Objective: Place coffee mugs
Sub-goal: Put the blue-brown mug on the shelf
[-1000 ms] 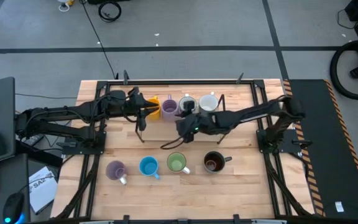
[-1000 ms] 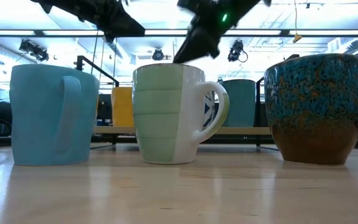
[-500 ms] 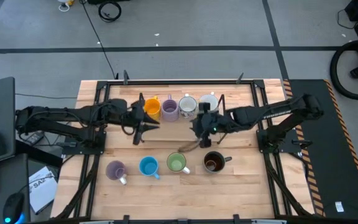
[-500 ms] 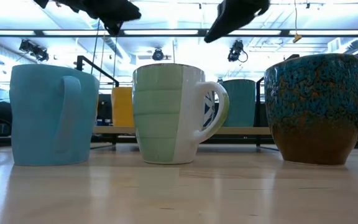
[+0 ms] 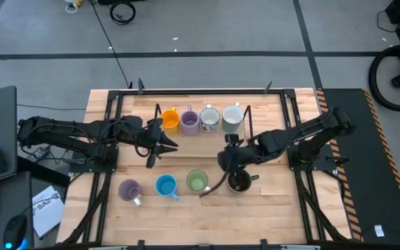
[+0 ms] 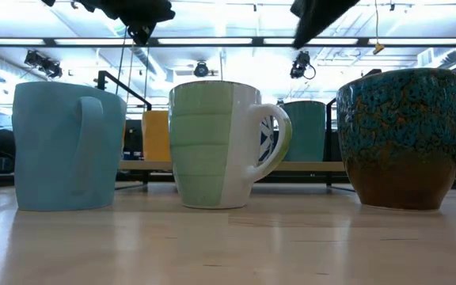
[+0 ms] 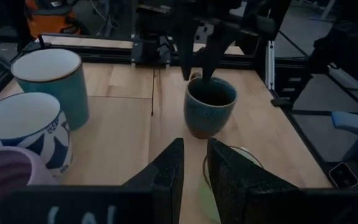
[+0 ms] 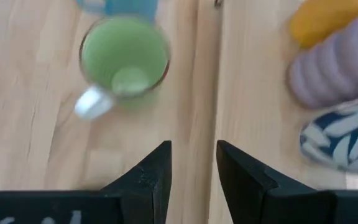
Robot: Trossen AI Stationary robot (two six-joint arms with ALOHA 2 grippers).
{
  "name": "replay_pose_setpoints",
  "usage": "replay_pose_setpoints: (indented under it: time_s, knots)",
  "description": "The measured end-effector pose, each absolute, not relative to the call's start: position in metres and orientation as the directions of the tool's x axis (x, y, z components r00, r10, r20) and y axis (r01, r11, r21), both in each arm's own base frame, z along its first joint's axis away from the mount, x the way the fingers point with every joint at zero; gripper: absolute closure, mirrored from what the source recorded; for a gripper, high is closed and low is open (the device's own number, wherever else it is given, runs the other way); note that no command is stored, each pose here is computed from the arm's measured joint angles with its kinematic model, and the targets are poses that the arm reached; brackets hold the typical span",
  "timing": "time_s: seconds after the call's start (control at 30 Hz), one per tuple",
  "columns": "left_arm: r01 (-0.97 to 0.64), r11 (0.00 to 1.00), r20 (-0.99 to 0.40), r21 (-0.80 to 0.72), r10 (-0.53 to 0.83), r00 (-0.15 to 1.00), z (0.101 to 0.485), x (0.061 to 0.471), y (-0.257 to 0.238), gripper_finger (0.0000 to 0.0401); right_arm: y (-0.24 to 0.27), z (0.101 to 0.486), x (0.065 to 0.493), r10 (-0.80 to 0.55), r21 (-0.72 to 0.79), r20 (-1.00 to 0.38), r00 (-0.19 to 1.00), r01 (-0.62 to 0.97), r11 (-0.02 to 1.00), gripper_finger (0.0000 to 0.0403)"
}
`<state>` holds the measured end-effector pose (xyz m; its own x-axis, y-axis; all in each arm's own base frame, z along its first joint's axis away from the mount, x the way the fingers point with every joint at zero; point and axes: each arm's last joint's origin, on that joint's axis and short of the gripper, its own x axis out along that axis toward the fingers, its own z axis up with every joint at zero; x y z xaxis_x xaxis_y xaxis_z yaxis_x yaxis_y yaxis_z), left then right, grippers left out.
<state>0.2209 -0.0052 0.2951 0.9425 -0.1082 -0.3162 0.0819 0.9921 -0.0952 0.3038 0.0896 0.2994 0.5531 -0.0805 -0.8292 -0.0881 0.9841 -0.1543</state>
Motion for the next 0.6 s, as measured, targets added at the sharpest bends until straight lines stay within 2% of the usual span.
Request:
replay_pose_setpoints:
  time_s: [0.13, 0.37, 0.47, 0.6]
  knots:
    - [0.081, 0.992, -0.314, -0.101, -0.109, 0.943, 0.295, 0.221, -0.005, 0.0324, 0.101, 0.304, 0.304, -0.041, -0.14, -0.892, 0.451, -0.189, 0.972, 0.0268]
    - [0.082, 0.992, -0.337, -0.092, -0.108, 0.935, 0.293, 0.22, -0.005, 0.0324, 0.123, 0.292, 0.319, -0.062, -0.187, -0.952, 0.301, -0.407, 0.894, 0.0239]
    - [0.081, 0.993, -0.341, -0.09, -0.107, 0.934, 0.293, 0.22, -0.005, 0.0324, 0.133, 0.283, 0.327, -0.086, -0.201, -0.971, 0.222, -0.569, 0.797, 0.0233]
    - [0.061, 0.994, -0.343, -0.087, -0.087, 0.935, 0.293, 0.22, -0.004, 0.0324, 0.146, 0.279, 0.331, -0.127, -0.215, -0.977, 0.174, -0.778, 0.59, 0.0236]
